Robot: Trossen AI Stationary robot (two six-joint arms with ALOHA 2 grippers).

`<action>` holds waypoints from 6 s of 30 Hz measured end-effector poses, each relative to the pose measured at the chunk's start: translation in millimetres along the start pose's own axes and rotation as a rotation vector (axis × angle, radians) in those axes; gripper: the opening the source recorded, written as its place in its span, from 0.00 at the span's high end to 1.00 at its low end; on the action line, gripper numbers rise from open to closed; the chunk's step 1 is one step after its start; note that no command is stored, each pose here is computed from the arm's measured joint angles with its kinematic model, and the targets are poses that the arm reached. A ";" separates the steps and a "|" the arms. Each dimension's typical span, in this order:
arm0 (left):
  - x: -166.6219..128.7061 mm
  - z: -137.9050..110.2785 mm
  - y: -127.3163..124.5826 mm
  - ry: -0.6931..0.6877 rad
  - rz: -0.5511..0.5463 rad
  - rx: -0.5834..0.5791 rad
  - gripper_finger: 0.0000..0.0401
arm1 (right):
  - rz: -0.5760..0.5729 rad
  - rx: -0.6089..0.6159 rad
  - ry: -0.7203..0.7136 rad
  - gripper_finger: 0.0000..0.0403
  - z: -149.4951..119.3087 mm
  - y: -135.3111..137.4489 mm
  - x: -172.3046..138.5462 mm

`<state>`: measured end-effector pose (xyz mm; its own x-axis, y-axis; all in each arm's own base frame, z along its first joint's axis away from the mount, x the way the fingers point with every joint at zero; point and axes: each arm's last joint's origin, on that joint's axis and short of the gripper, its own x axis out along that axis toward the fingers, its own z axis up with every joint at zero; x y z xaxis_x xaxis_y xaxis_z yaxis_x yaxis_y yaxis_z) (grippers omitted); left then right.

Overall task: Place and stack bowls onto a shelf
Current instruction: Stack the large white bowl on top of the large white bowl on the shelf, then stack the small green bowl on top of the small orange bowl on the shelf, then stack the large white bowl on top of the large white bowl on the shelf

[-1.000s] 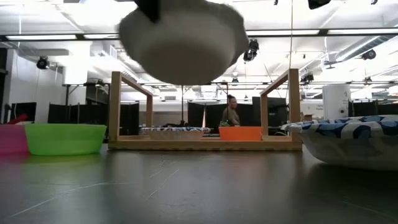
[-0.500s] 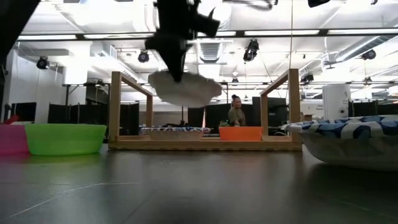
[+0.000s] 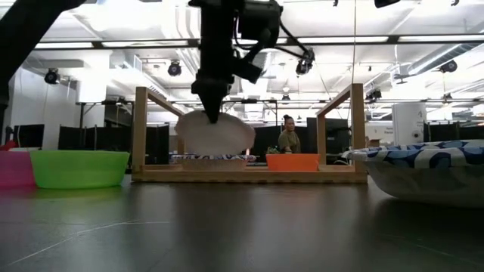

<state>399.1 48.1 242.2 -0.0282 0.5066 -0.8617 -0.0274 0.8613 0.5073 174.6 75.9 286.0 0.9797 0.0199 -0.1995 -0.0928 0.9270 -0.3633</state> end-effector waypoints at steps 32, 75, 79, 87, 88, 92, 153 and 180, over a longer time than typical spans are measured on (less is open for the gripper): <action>-107.0 -67.7 -7.3 -0.574 -0.245 -0.203 0.48 | -0.004 0.177 -0.006 0.83 0.6 -0.3 0.3; 5.4 -168.7 -160.7 0.083 -0.388 -0.415 0.64 | -0.041 0.282 0.108 0.83 30.3 7.2 35.5; 8.3 -163.4 -165.3 0.079 -0.386 -0.379 0.78 | -0.041 0.282 0.109 0.83 30.2 7.3 35.4; -6.0 -156.0 -163.6 0.040 -0.406 -0.311 0.98 | -0.033 0.259 0.153 0.83 25.8 8.3 34.8; -11.6 -154.1 -163.4 0.029 -0.415 -0.290 0.99 | -0.030 0.250 0.171 0.83 24.0 8.7 34.5; -39.7 -144.9 -162.0 -0.040 -0.446 -0.186 1.00 | -0.021 0.232 0.207 0.83 20.2 9.6 33.8; 43.6 39.0 21.3 -0.765 -0.136 -0.083 0.97 | 0.163 0.102 0.171 0.83 18.2 20.9 23.3; -39.2 -0.4 -11.2 -0.333 -0.412 -0.074 0.60 | 0.164 0.104 0.179 0.83 17.3 21.1 23.3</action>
<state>400.2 18.6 270.3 0.3184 0.1218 -0.9401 -0.0403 0.9925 0.1150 198.6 102.4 289.5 0.9050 0.1152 -0.4096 -0.2200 0.9506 -0.2188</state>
